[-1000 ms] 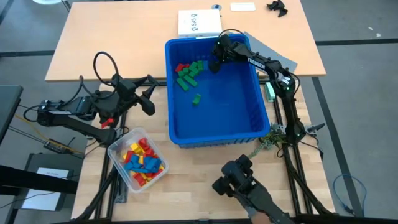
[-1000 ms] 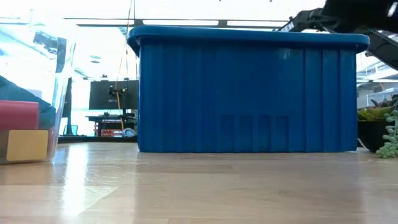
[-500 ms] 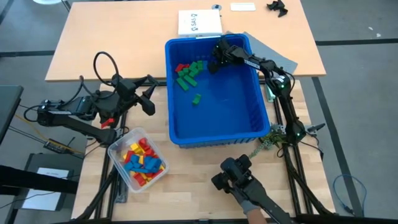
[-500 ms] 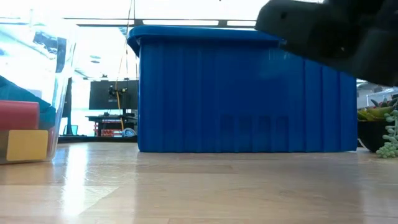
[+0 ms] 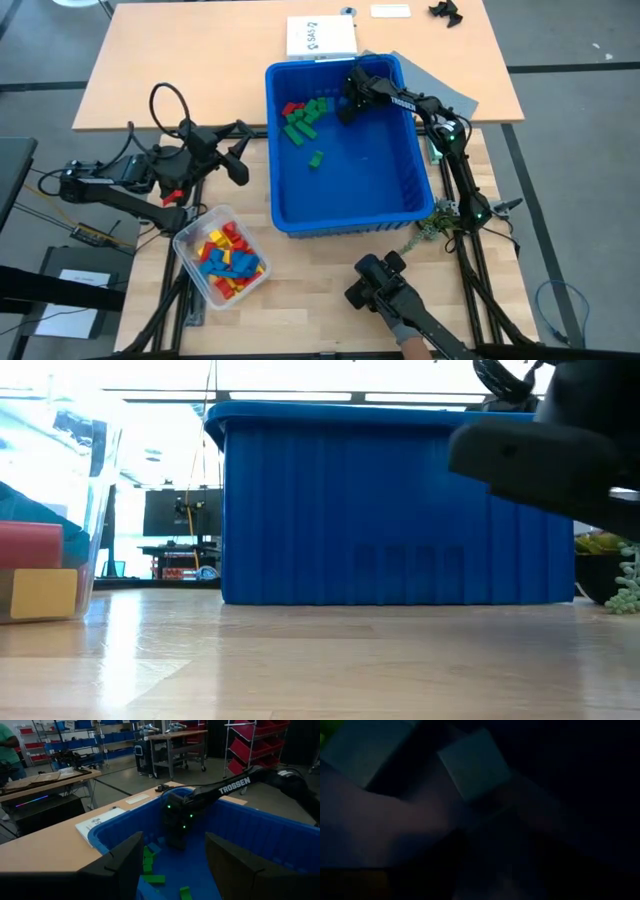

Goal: Sort Items/Unsort Items

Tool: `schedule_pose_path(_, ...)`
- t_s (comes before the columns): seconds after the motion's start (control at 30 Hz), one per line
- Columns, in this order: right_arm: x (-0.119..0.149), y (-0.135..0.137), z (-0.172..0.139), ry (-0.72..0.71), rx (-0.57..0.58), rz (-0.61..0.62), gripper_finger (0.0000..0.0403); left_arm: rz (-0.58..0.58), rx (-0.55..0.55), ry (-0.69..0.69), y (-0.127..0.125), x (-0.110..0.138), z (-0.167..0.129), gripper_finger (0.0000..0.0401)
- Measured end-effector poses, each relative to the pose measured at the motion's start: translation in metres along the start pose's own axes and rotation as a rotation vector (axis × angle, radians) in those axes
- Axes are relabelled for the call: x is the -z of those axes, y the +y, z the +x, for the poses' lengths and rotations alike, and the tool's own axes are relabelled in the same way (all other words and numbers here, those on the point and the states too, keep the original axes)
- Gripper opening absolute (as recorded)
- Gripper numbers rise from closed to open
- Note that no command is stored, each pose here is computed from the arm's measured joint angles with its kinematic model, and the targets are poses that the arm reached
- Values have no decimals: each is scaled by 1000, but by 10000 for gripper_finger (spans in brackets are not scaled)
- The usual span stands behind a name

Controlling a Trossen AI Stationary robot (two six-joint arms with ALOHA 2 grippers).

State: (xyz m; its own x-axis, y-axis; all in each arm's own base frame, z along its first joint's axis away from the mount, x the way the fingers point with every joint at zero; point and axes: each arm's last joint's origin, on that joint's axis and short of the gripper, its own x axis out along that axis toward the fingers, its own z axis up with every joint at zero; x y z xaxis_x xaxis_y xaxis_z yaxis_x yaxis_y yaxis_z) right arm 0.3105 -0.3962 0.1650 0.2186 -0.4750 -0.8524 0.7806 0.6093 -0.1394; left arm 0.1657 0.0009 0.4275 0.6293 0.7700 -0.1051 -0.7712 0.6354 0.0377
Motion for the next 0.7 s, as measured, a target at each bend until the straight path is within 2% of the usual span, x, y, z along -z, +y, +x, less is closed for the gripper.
schedule_pose_path(0.13, -4, 1, 2, -49, -28, 0, 187, 0, 0, 0, 0, 0, 0, 218)
schedule_pose_path(0.33, -3, 1, 5, -68, -41, -20, 140, 0, 0, 0, 0, 0, 0, 218)
schedule_pose_path(0.6, 5, 9, 8, -43, -61, -147, 14, 0, 0, 0, 0, 0, 0, 218)
schedule_pose_path(0.7, 6, 16, 4, -24, -84, -220, 9, 0, 0, 0, 0, 0, 0, 218)
